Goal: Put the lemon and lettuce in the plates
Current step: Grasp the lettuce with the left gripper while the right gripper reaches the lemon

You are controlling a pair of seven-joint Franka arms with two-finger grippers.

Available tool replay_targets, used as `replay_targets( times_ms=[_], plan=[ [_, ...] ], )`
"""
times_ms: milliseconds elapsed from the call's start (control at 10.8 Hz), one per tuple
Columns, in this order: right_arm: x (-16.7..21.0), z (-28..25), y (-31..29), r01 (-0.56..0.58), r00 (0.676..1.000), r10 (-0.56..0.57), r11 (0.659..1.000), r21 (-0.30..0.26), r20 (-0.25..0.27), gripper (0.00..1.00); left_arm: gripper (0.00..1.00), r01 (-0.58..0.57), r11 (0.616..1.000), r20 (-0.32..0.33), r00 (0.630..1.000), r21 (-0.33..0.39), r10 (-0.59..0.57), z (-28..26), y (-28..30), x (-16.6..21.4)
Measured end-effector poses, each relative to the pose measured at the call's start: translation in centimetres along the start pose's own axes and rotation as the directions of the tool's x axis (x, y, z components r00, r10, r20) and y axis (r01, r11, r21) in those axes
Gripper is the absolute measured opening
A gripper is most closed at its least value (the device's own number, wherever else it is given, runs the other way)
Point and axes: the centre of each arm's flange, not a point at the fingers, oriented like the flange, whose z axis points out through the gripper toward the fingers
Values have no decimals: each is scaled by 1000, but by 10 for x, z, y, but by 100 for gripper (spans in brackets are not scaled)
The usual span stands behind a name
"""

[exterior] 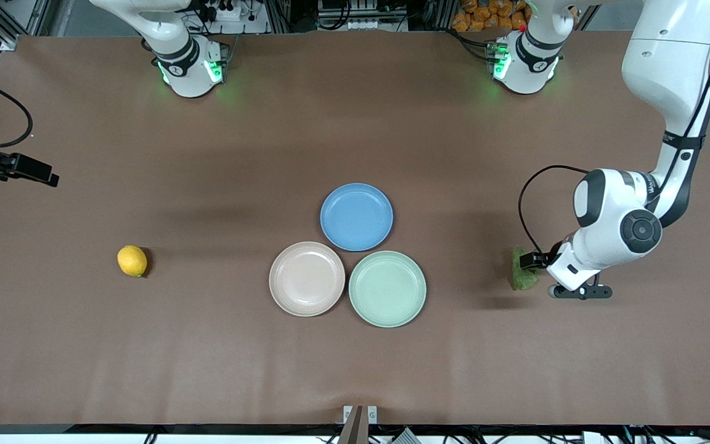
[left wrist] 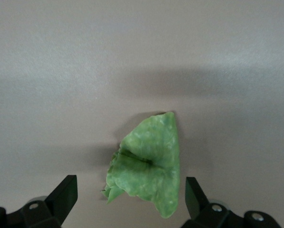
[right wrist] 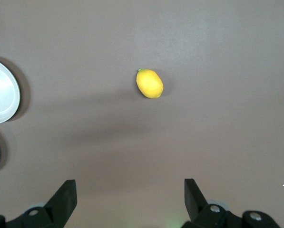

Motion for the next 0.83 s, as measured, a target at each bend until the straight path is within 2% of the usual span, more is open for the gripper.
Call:
replay_targets(
  times_ms=[463,833],
  plan=[
    [4,7,0,0,1000,1,1000,1,-12,100,98,-7,1000,12,1000,0,7,19,2,-5],
    [20,45,-4,4,998,-4,1000,2,-56,100,92,-10,1000,10,1000,-7,10,48,5,-5]
  ],
)
